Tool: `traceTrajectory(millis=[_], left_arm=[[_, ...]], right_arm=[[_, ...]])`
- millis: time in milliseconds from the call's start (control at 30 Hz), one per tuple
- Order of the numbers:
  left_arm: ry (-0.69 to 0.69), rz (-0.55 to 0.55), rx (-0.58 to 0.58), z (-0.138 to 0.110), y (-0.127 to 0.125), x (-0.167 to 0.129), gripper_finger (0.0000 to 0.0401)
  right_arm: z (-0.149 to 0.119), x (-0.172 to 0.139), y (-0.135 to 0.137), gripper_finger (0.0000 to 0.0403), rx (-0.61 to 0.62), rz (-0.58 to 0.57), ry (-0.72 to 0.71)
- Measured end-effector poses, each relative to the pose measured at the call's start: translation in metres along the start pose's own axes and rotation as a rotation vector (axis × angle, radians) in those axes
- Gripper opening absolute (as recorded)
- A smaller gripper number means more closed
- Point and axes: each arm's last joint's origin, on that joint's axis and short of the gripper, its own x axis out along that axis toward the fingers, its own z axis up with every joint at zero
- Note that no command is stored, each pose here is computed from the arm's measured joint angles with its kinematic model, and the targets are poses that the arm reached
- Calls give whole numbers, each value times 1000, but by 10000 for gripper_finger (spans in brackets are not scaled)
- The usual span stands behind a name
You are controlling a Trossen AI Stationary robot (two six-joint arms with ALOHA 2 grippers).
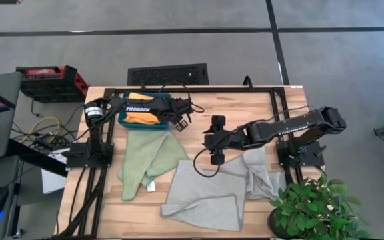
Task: Fold microfiber towels
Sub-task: Fold the left gray towel
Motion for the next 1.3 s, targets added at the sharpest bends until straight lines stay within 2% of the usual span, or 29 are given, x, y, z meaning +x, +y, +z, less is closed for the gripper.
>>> traceTrajectory(millis=[267,400,567,733,867,967,1133,1300], left_arm=[[34,118,64,-4,8,1,126],[32,93,77,-4,7,-1,126],[-58,38,158,-4,-2,-36,126],[-118,-96,263,-15,-12,-80,126],[-125,-294,379,-31,-33,-106,126],[-109,-400,452,-46,-51,-115,126],[-59,-455,559,-79,-82,-117,126],[-51,-495,546,-95,-95,-115,126]], right_arm=[[0,0,0,228,-1,0,2],[-4,0,1,228,-22,7,41],[-16,-8,0,228,-66,28,149],[-27,-24,1,228,-10,82,248],[-36,-28,11,228,42,248,284],[-46,-26,26,228,17,359,323],[-51,-29,52,228,29,452,347],[-57,-34,70,228,138,470,396]])
